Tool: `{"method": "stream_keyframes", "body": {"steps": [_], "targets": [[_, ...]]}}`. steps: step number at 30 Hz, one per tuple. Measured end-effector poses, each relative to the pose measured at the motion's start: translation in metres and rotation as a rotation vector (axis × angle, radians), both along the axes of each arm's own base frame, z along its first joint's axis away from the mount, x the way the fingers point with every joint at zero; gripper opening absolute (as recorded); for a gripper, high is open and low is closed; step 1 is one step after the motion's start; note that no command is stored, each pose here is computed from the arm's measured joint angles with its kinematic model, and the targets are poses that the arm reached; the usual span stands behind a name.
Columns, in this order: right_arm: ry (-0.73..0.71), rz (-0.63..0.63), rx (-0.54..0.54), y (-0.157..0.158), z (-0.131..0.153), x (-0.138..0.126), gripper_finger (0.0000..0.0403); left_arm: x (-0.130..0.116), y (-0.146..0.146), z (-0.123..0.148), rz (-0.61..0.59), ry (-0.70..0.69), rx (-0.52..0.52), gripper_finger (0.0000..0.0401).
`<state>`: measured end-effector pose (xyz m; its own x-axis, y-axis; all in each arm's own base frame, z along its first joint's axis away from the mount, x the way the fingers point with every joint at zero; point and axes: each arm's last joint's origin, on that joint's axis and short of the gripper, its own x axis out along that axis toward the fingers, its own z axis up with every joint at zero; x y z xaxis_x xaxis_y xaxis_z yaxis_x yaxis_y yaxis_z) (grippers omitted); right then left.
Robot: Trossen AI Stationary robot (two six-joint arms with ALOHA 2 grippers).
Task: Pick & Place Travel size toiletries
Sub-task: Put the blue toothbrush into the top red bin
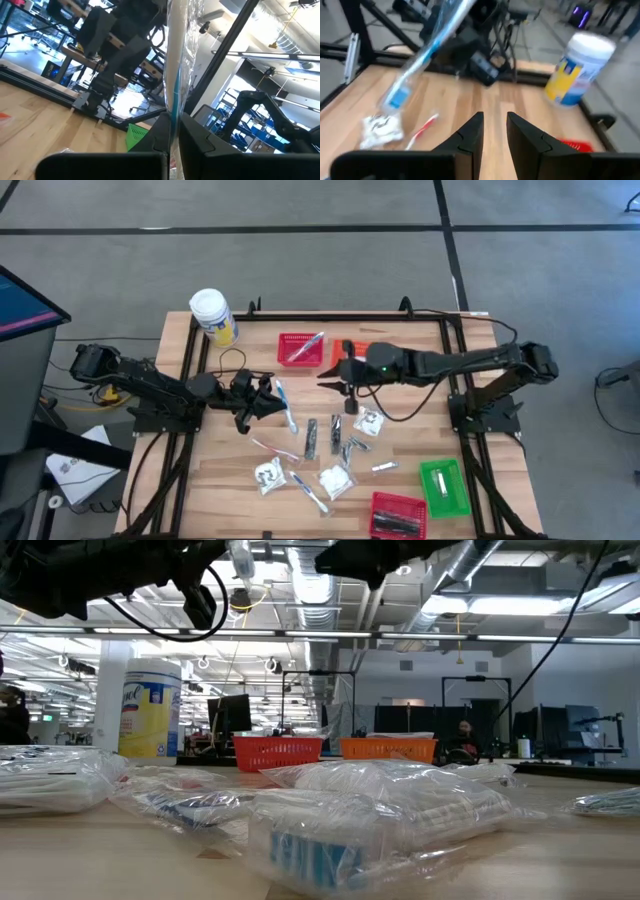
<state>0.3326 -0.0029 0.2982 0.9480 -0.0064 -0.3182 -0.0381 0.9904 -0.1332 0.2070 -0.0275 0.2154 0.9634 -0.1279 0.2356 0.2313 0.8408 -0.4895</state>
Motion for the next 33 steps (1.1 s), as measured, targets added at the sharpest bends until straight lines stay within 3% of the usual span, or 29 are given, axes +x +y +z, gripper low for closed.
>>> {"method": "stream_keyframes", "body": {"steps": [7, 15, 23, 26, 33], "targets": [[0.105, -0.08, 0.055, -0.021, -0.009, -0.005, 0.0077, 0.0, 0.0, -0.001, 0.0, 0.006, 0.001, 0.0006], [0.128, -0.141, 0.105, -0.033, 0.004, -0.026, 0.0077, 0.001, 0.001, -0.003, 0.032, 0.036, 0.006, 0.0006], [-0.047, -0.178, 0.148, -0.036, 0.011, -0.067, 0.0077, 0.007, 0.005, -0.005, 0.198, 0.125, 0.02, 0.0006], [-0.125, -0.212, 0.158, -0.04, 0.014, -0.091, 0.0077, 0.019, 0.005, 0.009, 0.238, 0.162, 0.067, 0.0006], [-0.256, -0.243, 0.156, -0.041, 0.022, -0.133, 0.0077, 0.047, 0.021, 0.055, 0.378, 0.395, 0.202, 0.0006]]}}
